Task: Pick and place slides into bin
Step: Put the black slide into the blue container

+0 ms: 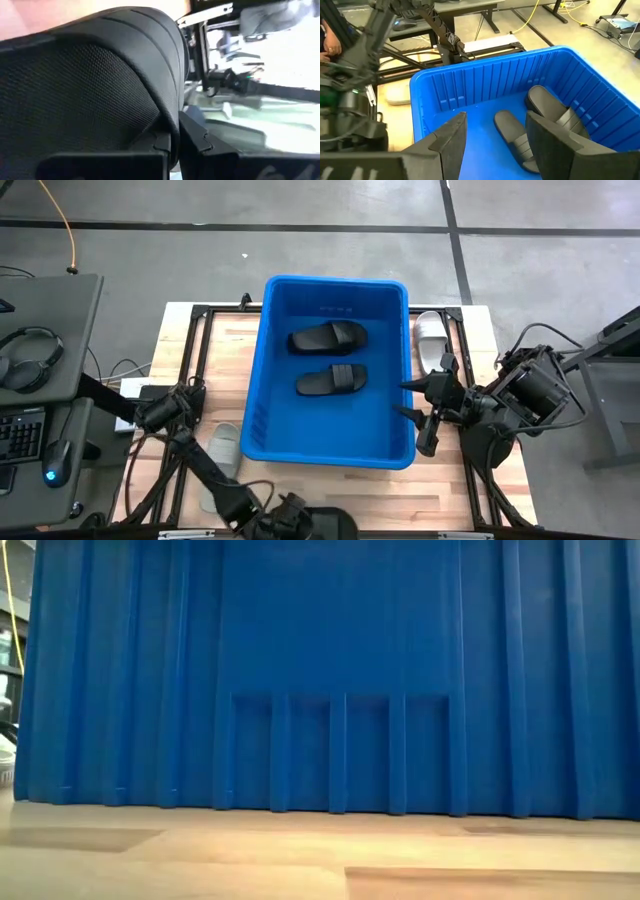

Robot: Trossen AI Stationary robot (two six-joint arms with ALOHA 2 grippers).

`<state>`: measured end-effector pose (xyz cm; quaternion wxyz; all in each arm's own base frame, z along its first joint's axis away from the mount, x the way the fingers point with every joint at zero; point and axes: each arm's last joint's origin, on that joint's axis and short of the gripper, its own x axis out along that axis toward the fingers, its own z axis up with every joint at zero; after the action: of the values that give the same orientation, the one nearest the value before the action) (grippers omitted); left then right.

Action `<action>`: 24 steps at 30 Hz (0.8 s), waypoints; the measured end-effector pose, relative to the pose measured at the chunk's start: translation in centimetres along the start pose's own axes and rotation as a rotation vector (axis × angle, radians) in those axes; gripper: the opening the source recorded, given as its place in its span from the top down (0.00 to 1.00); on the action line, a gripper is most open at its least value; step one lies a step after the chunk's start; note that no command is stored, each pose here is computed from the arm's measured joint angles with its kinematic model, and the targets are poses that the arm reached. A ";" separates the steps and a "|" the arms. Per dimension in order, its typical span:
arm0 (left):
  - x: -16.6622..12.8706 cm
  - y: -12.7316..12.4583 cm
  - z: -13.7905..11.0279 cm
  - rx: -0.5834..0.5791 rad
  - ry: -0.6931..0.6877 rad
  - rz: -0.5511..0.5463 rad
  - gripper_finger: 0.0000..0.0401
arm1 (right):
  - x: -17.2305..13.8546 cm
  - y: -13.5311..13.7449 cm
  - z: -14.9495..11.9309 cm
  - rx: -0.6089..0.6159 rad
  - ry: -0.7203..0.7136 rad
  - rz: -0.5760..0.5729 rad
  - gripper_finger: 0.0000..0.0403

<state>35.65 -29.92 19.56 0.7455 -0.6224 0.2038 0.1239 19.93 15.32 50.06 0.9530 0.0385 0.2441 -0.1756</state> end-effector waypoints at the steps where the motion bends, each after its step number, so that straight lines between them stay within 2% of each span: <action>1: -0.2 -0.6 0.0 0.020 -0.008 0.020 0.99 | 0.0 0.0 0.0 0.000 0.000 0.000 0.52; 4: -0.8 -2.7 0.3 0.071 -0.038 0.060 1.00 | 0.0 0.0 0.0 -0.001 0.000 0.000 0.52; 8: -1.8 -6.4 1.1 0.176 -0.057 0.048 1.00 | 0.0 0.0 0.0 -0.012 0.000 0.000 0.52; 14: -4.3 -10.8 2.0 0.260 -0.097 0.047 1.00 | 0.0 0.0 0.0 -0.021 0.001 0.001 0.52; 19: -6.1 -13.3 3.7 0.322 -0.161 0.080 1.00 | -0.2 0.1 -0.1 -0.010 -0.014 -0.004 0.52; 24: -7.7 -14.6 6.2 0.413 -0.216 0.191 1.00 | -1.5 0.8 -0.6 -0.041 -0.065 0.005 0.52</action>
<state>36.13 -26.18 36.77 0.8592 -0.4181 0.2019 0.2151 18.67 16.66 50.23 0.9614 0.0137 0.2164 -0.1695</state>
